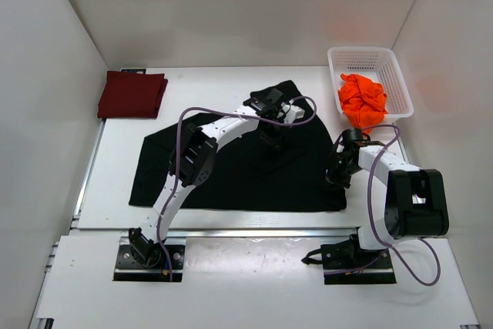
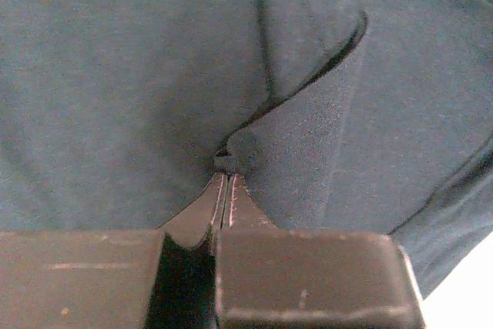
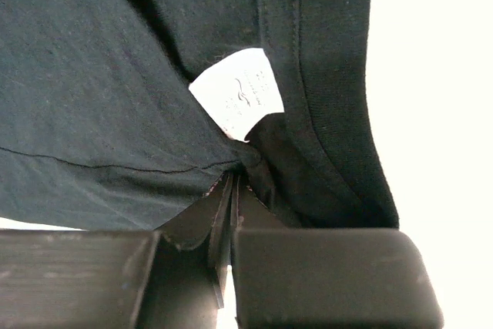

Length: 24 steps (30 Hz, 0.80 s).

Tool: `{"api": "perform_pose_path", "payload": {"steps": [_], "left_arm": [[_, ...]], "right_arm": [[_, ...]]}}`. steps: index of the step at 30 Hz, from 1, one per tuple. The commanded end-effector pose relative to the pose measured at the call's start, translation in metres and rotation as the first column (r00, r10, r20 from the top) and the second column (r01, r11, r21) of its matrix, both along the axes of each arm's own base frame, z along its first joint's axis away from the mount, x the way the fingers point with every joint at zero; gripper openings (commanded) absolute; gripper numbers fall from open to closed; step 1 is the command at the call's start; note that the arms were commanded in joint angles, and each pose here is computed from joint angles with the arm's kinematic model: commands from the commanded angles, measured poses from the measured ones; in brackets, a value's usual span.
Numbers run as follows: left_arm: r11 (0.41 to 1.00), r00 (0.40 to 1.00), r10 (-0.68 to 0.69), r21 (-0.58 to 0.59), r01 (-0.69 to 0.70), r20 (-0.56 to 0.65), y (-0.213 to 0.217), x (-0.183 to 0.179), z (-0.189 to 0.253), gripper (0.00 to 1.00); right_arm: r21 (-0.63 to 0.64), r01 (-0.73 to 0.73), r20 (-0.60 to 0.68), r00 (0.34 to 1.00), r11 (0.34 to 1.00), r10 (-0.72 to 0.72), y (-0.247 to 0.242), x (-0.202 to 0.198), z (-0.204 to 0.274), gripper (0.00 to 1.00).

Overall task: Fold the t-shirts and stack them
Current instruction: Fold the flattened tshirt in 1/3 of the way

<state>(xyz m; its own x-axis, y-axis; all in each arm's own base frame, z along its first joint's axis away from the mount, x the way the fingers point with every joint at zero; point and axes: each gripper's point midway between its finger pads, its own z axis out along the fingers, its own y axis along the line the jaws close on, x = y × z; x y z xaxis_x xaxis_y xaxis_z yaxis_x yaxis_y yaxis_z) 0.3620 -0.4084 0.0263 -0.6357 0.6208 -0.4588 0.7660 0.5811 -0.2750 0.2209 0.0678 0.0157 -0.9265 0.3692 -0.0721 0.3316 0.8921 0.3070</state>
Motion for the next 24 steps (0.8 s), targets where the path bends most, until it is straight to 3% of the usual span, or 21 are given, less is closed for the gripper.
{"api": "perform_pose_path", "payload": {"steps": [1, 6, 15, 20, 21, 24], "left_arm": [[0.996, 0.988, 0.054, -0.083, -0.043, 0.144, 0.001, 0.028, 0.067, 0.02], [0.991, 0.977, 0.101, -0.1, -0.084, 0.189, 0.013, 0.031, 0.076, 0.0], [0.969, 0.947, 0.24, 0.013, -0.249, 0.214, 0.055, 0.044, 0.054, 0.04], [0.954, 0.929, 0.277, 0.049, -0.297, 0.244, 0.065, 0.047, 0.055, 0.1], [0.949, 0.925, 0.286, 0.06, -0.31, 0.252, 0.07, 0.049, 0.054, 0.16], [0.946, 0.92, 0.297, 0.056, -0.32, 0.254, 0.079, 0.047, 0.066, 0.52]], "right_arm": [[-0.051, 0.019, -0.028, 0.999, 0.999, -0.02, -0.011, -0.012, -0.003, 0.0], [-0.049, 0.028, -0.075, 0.997, 0.998, -0.032, -0.011, -0.022, -0.012, 0.0], [-0.041, 0.013, -0.054, 0.998, 0.999, -0.015, -0.008, -0.018, -0.01, 0.0], [-0.018, -0.003, 0.004, 1.0, 1.0, 0.003, -0.005, -0.007, 0.001, 0.1], [-0.022, 0.006, 0.015, 1.0, 1.0, -0.006, -0.007, -0.004, 0.005, 0.1], [-0.01, -0.005, 0.063, 0.998, 1.0, 0.006, -0.008, 0.0, 0.019, 0.22]]}}
